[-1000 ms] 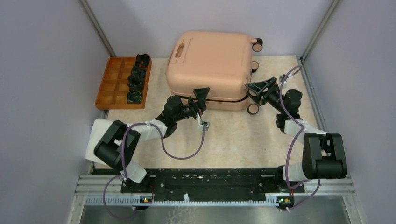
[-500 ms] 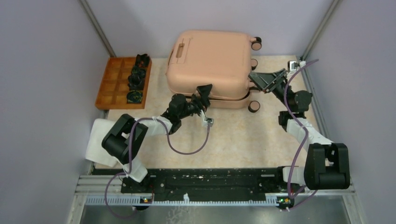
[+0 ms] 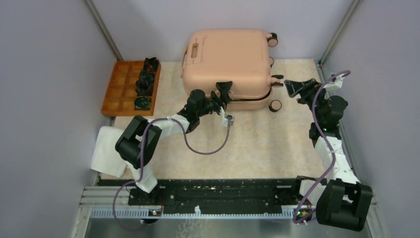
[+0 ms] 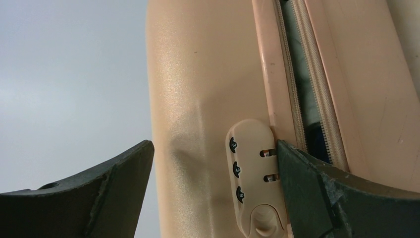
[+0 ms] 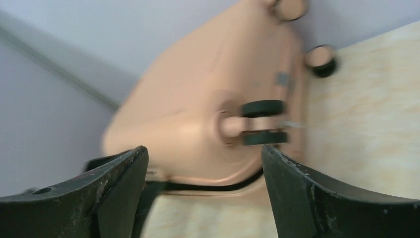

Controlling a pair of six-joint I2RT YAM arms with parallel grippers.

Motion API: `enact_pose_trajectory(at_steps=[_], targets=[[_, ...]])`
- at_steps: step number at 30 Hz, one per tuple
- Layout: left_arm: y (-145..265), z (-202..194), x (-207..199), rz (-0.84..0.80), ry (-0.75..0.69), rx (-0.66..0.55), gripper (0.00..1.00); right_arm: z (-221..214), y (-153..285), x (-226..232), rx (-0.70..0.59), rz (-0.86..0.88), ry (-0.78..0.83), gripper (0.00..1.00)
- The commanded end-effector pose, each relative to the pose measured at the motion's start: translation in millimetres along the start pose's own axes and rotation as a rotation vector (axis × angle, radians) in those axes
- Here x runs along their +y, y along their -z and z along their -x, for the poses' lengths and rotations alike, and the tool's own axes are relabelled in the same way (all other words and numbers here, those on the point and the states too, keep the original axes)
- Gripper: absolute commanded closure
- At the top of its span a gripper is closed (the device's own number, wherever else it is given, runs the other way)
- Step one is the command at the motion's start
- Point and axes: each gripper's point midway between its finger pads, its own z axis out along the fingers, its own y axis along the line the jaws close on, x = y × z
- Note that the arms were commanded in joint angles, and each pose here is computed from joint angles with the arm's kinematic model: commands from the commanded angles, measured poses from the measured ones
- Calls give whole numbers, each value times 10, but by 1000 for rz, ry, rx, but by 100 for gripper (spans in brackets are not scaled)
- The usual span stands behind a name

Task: Pack the luggage
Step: Zip the luggage at the center of the board.

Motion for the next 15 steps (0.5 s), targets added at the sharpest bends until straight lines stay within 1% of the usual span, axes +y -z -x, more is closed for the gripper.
enact_pose_trajectory(at_steps=[1, 3, 6, 8, 9, 10, 12, 13, 14, 15], targets=[[408, -382, 1595, 439, -251, 198, 2, 193, 226, -848, -30, -382, 364, 16], [434, -397, 1594, 440, -246, 204, 2, 195, 270, -1180, -20, -492, 352, 16], [464, -425, 1591, 439, -248, 210, 2, 143, 223, -1514, 28, -590, 330, 16], [474, -440, 1616, 446, -250, 214, 1, 120, 209, -1756, 60, -671, 222, 18], [479, -448, 1639, 450, -252, 216, 1, 75, 162, -1831, 96, -672, 174, 18], [479, -458, 1659, 454, -252, 217, 1, 48, 93, -1875, 128, -665, 145, 14], [479, -487, 1701, 462, -255, 221, 1, -51, -62, -1947, 208, -653, 65, 4], [477, -500, 1719, 466, -257, 224, 1, -92, -167, -1954, 248, -631, 25, 2], [472, -514, 1738, 469, -259, 226, 1, -183, -227, -1954, 299, -609, -31, 1], [467, -534, 1752, 472, -261, 229, 1, -235, -309, -1928, 322, -579, -91, 1]])
